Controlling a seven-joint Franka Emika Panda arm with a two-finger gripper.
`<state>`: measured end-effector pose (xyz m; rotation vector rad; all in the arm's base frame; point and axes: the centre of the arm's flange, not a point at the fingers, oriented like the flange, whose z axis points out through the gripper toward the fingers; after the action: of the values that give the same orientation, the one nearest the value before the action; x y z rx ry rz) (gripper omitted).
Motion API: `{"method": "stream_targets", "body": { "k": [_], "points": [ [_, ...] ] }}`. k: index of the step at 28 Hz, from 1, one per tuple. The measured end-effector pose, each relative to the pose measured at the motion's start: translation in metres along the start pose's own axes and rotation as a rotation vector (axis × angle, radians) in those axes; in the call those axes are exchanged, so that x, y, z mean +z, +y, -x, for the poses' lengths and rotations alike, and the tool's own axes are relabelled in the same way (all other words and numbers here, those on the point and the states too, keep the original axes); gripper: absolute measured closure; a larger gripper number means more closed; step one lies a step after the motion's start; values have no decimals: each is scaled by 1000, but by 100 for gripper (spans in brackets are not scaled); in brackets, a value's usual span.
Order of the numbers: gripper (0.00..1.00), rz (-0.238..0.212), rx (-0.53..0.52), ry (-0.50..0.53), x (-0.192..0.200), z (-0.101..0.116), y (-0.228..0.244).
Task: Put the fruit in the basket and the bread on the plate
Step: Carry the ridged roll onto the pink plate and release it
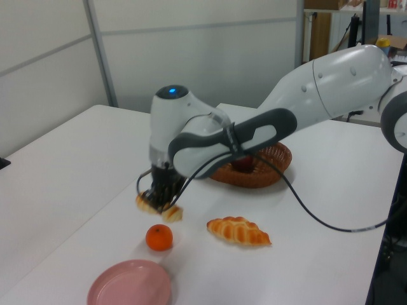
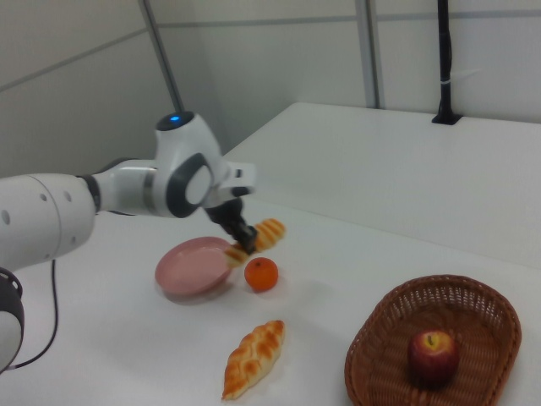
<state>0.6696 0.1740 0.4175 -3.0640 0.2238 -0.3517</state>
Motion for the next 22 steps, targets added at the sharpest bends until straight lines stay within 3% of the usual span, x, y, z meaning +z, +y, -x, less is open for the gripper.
{"method": "stream_targets", "body": {
  "k": [6, 16, 22],
  "points": [
    [84, 2, -34, 0, 1, 33, -65],
    [85, 100, -129, 48, 25, 93, -150],
    [86, 130, -149, 85, 37, 109, -174]
  ]
}}
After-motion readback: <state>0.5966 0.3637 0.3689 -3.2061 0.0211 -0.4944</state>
